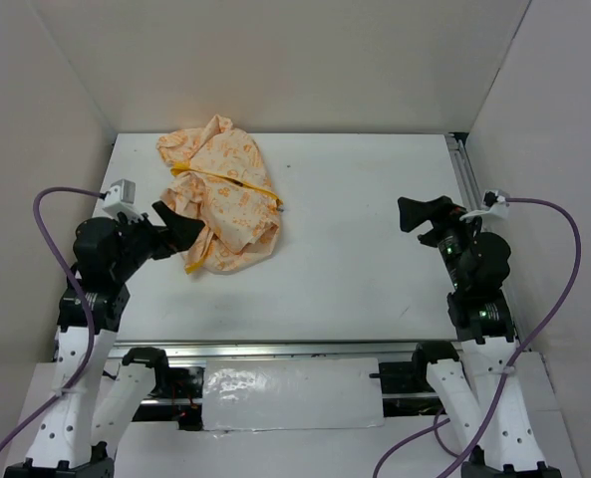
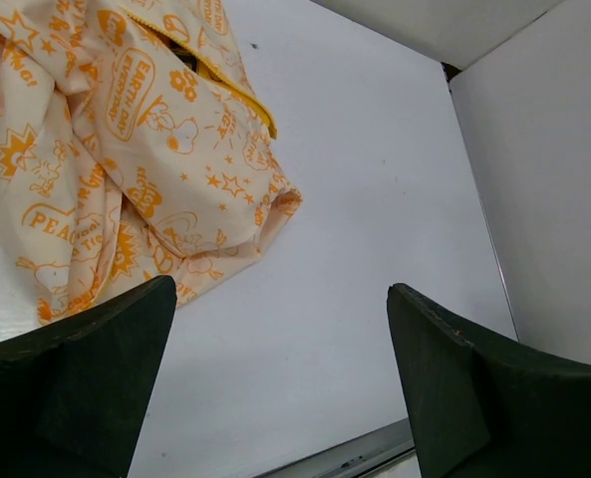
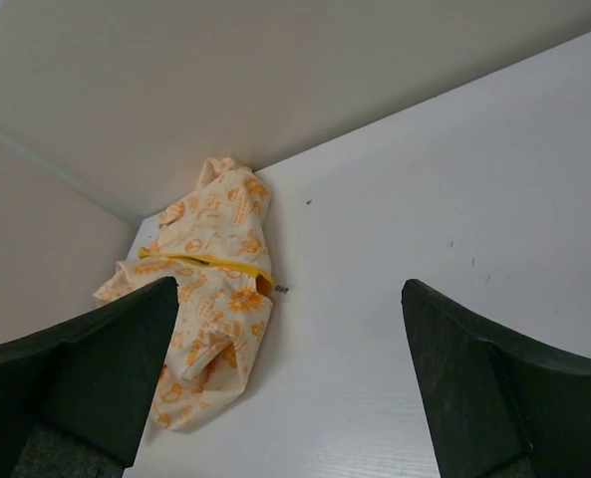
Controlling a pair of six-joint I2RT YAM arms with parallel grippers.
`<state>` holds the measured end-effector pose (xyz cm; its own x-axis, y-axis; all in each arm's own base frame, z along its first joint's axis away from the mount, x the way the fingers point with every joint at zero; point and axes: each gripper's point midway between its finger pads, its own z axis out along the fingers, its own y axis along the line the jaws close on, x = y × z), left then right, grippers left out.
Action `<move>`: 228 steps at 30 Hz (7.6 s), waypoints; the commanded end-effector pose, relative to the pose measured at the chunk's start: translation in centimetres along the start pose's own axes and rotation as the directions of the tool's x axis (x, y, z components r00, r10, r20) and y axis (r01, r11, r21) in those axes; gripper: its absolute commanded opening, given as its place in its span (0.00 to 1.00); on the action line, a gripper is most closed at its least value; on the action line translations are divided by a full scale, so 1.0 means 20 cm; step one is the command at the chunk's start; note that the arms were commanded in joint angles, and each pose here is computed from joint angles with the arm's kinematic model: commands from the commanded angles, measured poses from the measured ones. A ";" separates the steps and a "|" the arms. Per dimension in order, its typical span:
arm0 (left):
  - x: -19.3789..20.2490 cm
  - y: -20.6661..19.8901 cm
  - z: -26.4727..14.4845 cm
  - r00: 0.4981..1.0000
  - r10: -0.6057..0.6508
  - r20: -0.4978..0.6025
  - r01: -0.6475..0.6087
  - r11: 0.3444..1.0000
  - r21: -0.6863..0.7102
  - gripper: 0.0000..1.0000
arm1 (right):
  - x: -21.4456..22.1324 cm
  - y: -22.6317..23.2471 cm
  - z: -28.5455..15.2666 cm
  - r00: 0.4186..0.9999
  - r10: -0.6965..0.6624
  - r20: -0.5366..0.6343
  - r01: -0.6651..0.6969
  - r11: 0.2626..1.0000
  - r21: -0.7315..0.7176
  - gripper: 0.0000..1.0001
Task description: Zip up the jacket
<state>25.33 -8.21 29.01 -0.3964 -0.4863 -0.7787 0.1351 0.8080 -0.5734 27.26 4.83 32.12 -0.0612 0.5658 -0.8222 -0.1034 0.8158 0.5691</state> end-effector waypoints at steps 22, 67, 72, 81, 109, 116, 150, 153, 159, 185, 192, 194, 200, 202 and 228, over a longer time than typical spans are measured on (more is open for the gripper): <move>0.14 0.67 0.52 0.952 -0.268 -0.149 0.192 0.899 -0.393 0.99 | -0.07 -0.05 0.12 0.998 0.006 0.056 -0.010 0.998 0.060 1.00; 0.49 -0.36 0.34 0.896 0.217 -0.386 -0.162 0.972 0.171 0.99 | 0.66 -0.31 0.12 0.881 0.185 -0.435 -0.040 0.946 0.322 1.00; 0.45 -0.18 0.71 0.875 0.164 -0.456 -0.186 0.983 -0.004 0.99 | 0.78 -0.42 0.08 0.840 0.275 -0.467 -0.044 0.893 0.447 1.00; 0.63 0.01 1.29 0.737 0.225 -0.637 -0.358 0.930 -0.086 0.99 | 1.01 -0.41 0.14 0.715 0.367 -0.595 -0.084 0.890 0.447 1.00; 0.68 -0.06 1.36 0.724 0.290 -0.626 -0.285 0.952 0.112 0.00 | 1.06 -0.26 0.27 0.690 0.239 -0.683 -0.127 0.969 0.211 0.00; 0.25 -0.45 1.04 0.842 0.420 -0.338 -0.345 0.902 0.260 0.00 | 0.49 -0.06 0.29 0.926 0.034 -0.375 -0.002 0.996 0.087 0.00; -0.30 -0.51 0.52 0.930 0.349 0.113 -0.360 0.929 0.088 0.00 | -0.16 0.46 0.71 0.926 -0.353 -0.135 0.326 0.927 -0.186 0.00; -0.11 -0.28 0.94 0.961 0.261 -0.093 -0.260 0.965 0.016 0.20 | 0.19 0.14 1.03 0.861 -0.398 -0.318 0.398 0.915 -0.067 0.04; 0.04 -0.13 1.20 0.939 0.162 -0.302 -0.185 0.981 -0.050 0.99 | 0.28 -0.08 1.16 0.840 -0.349 -0.415 0.435 0.890 0.133 1.00; 0.99 0.10 0.71 0.806 0.036 -0.591 -0.110 0.990 -0.090 0.99 | 1.56 -0.23 0.28 0.450 -0.145 -0.881 0.582 0.796 0.166 0.63; 0.99 0.09 0.72 0.806 0.042 -0.590 -0.110 0.991 -0.081 0.99 | 1.45 -0.15 0.28 0.525 -0.148 -0.838 0.535 0.824 0.189 0.05; 1.01 0.09 0.71 0.805 0.041 -0.592 -0.108 0.991 -0.078 0.99 | 1.32 -0.01 0.28 0.584 -0.182 -0.791 0.476 0.866 0.152 0.00; 1.01 0.06 0.71 0.802 0.050 -0.595 -0.089 0.995 -0.038 0.99 | 1.10 0.43 0.14 0.628 -0.241 -0.740 0.163 0.971 -0.177 0.00; 1.01 0.06 0.71 0.801 0.052 -0.597 -0.090 0.995 -0.034 0.99 | 1.08 0.54 0.03 0.611 -0.248 -0.752 0.014 0.953 -0.303 0.00; 0.99 0.06 0.62 0.802 -0.004 -0.597 -0.089 0.988 -0.127 0.99 | 1.23 0.35 -0.02 0.569 -0.328 -0.754 0.353 0.926 -0.136 0.98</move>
<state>28.81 -20.91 8.70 -0.8740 -0.1778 -0.4523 0.0526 0.8907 -0.4516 23.94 22.20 16.07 -0.7521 0.0264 -0.6586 -0.1709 0.9572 0.2335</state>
